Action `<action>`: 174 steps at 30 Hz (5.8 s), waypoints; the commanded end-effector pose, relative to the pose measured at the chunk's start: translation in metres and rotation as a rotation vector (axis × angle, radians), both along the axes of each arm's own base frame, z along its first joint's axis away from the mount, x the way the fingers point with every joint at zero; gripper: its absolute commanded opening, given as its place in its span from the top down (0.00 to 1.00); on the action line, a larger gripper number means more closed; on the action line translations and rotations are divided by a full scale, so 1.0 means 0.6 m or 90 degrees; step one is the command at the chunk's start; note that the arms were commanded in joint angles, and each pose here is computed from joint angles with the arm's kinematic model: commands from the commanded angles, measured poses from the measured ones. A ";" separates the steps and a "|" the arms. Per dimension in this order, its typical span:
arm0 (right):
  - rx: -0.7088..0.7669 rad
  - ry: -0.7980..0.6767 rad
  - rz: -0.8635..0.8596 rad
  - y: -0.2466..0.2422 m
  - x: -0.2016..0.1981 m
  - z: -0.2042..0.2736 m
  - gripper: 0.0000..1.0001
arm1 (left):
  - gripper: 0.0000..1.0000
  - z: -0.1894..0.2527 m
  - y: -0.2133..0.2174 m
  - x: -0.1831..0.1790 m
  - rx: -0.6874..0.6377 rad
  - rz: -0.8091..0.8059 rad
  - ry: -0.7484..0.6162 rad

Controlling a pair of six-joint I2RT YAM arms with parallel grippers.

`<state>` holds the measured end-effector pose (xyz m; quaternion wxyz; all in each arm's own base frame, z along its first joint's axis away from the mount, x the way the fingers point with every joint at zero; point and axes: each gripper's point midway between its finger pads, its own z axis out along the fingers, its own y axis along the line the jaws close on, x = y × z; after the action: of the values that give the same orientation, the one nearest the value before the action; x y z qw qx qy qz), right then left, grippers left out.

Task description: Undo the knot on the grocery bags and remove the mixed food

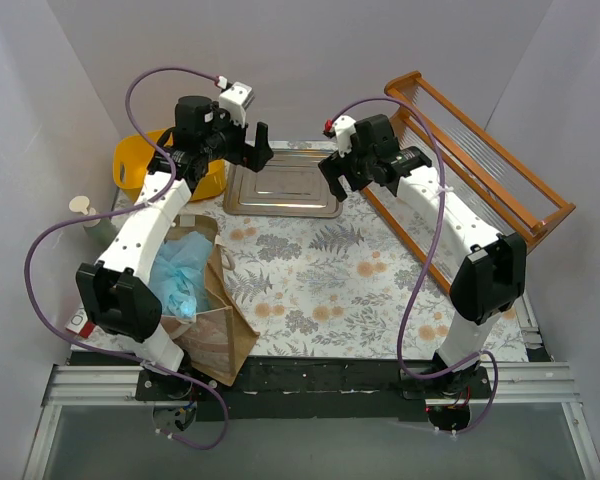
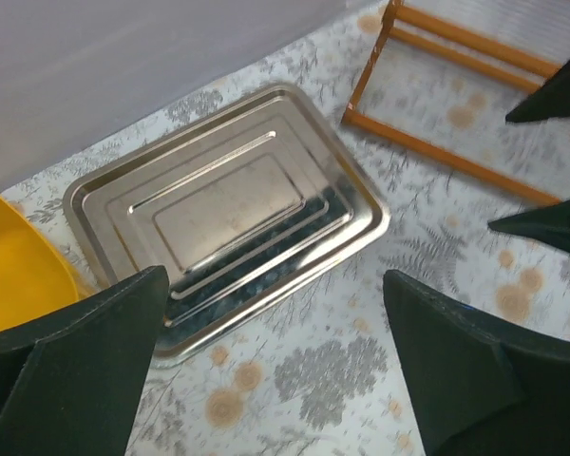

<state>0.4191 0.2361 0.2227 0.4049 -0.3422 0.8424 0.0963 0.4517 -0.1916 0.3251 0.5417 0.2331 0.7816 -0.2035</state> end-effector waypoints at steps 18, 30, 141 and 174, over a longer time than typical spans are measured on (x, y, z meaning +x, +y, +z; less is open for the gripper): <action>0.027 0.034 0.150 0.051 -0.030 -0.007 0.02 | 0.02 -0.009 0.228 -0.219 0.228 0.028 0.078; 0.051 0.069 0.183 0.079 -0.028 -0.029 0.02 | 0.02 -0.107 0.266 -0.260 0.309 0.050 0.104; 0.061 -0.025 0.251 0.138 -0.046 0.032 0.02 | 1.00 0.113 0.340 -0.165 0.258 0.168 -0.113; 0.068 -0.136 0.035 -0.059 -0.009 0.161 0.02 | 1.00 0.003 -0.182 -0.135 0.055 -0.395 -0.035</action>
<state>0.4279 0.2175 0.2904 0.4702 -0.3566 0.7947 0.1422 0.4004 -0.2838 0.3544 0.4950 0.4207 0.6914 -0.3162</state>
